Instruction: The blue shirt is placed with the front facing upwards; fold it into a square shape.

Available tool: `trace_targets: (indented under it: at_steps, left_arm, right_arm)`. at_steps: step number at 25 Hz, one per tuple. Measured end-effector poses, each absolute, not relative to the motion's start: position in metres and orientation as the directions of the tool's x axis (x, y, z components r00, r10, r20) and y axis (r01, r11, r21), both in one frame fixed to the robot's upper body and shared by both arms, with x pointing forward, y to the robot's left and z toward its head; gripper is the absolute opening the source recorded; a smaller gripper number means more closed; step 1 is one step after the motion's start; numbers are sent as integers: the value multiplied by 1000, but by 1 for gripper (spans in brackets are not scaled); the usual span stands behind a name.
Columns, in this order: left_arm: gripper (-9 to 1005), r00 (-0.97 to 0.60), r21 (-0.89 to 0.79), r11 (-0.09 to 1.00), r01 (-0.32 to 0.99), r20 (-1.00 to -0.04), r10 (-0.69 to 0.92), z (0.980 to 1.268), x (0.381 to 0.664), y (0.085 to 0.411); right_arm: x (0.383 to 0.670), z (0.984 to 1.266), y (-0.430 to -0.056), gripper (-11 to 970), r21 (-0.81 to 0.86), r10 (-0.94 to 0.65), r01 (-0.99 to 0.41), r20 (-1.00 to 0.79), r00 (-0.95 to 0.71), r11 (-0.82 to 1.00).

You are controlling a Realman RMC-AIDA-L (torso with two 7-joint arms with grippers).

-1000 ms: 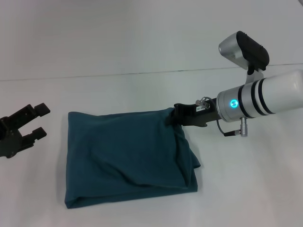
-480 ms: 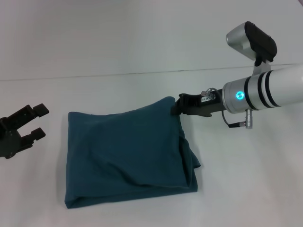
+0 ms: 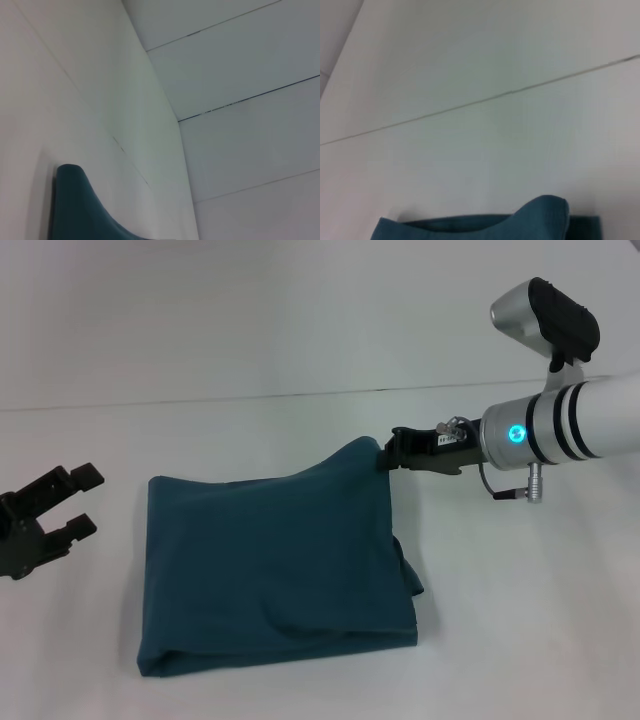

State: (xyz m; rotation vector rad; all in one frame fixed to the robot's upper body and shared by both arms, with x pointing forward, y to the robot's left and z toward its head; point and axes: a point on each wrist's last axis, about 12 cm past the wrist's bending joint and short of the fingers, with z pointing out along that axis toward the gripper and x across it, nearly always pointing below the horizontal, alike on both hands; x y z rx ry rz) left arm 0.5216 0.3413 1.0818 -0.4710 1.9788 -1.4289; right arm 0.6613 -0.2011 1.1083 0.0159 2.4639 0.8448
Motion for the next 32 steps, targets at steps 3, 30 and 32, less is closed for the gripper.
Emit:
trace_targets:
  at_steps: [3, 30, 32]
  left_arm:
    - [952, -730, -937, 341, 79, -287, -620, 1081, 521, 341]
    - [951, -722, -935, 344, 85, -296, -625, 1082, 517, 346]
    - [951, -726, -933, 346, 98, -304, -617, 1084, 517, 347]
  right_arm:
    - [663, 1108, -198, 12, 558, 163, -172, -499, -851, 812]
    - [647, 1142, -263, 546, 699, 159, -186, -397, -904, 691]
    - [635, 1144, -264, 569, 748, 121, -258, -411, -904, 611]
